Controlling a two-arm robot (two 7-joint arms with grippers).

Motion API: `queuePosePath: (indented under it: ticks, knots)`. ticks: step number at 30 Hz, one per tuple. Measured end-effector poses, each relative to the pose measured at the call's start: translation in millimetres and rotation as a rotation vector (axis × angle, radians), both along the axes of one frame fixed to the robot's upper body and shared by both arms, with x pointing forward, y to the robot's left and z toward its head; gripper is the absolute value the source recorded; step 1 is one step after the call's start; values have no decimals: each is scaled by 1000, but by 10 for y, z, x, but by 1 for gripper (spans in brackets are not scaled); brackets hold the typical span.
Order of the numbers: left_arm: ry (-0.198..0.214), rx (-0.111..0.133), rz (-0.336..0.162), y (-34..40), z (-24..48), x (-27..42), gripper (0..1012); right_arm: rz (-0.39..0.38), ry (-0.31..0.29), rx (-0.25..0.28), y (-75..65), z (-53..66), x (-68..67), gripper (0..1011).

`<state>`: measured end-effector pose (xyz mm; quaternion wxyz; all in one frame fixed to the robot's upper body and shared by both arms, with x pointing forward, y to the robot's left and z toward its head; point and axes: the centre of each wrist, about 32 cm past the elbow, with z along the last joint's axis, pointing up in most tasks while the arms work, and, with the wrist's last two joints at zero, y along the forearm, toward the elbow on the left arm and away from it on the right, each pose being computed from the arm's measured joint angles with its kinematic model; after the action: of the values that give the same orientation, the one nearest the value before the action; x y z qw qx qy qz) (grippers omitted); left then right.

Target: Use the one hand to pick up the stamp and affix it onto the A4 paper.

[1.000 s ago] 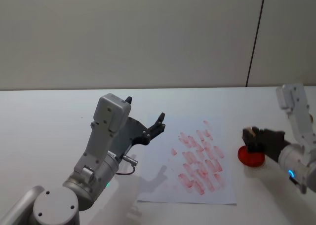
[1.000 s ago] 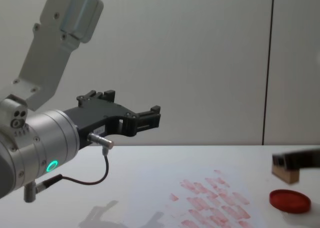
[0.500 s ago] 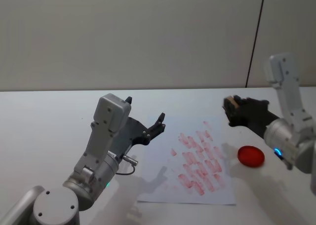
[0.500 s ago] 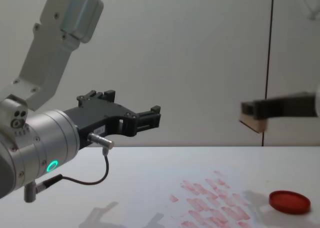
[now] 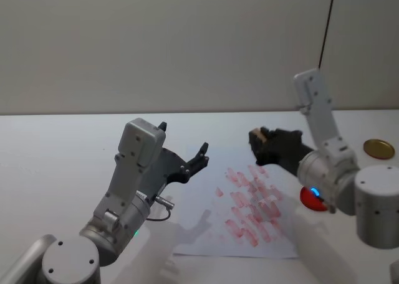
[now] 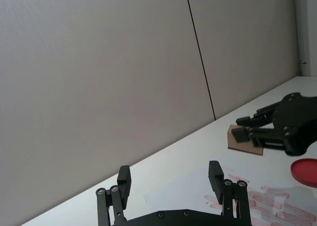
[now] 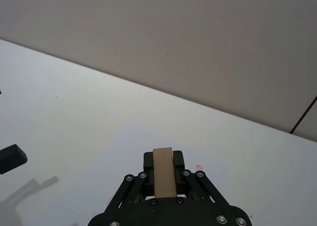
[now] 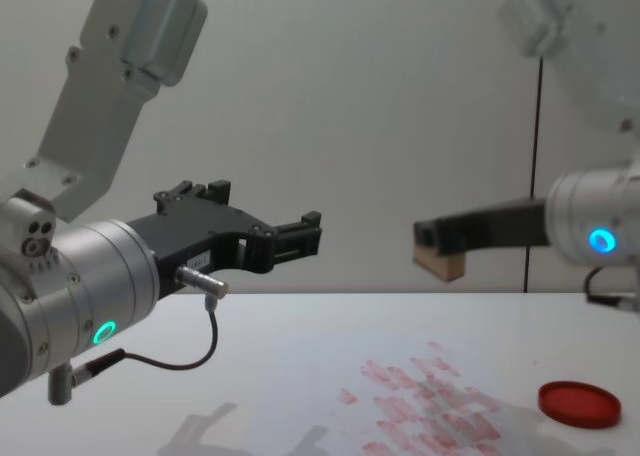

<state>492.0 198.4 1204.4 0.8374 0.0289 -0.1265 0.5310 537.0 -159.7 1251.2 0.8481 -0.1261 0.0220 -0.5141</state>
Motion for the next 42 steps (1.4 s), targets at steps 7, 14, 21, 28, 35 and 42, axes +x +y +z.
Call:
queuePosePath:
  ticks: [7,14,21,28,35,42]
  knots:
    - [0,0,0,0,0,0,993,14,49,-20,118,-114,82,212]
    - [0,0,0,0,0,0,993,25,89,-34,193,-233,162,212]
    - [0,0,0,0,0,0,993,36,117,-40,238,-339,241,212]
    - [0,0,0,0,0,0,993,50,146,-49,280,-447,319,212]
    - [0,0,0,0,0,0,993,63,169,-58,311,-537,381,212]
    - [0,0,0,0,0,0,993,75,187,-65,334,-610,432,212]
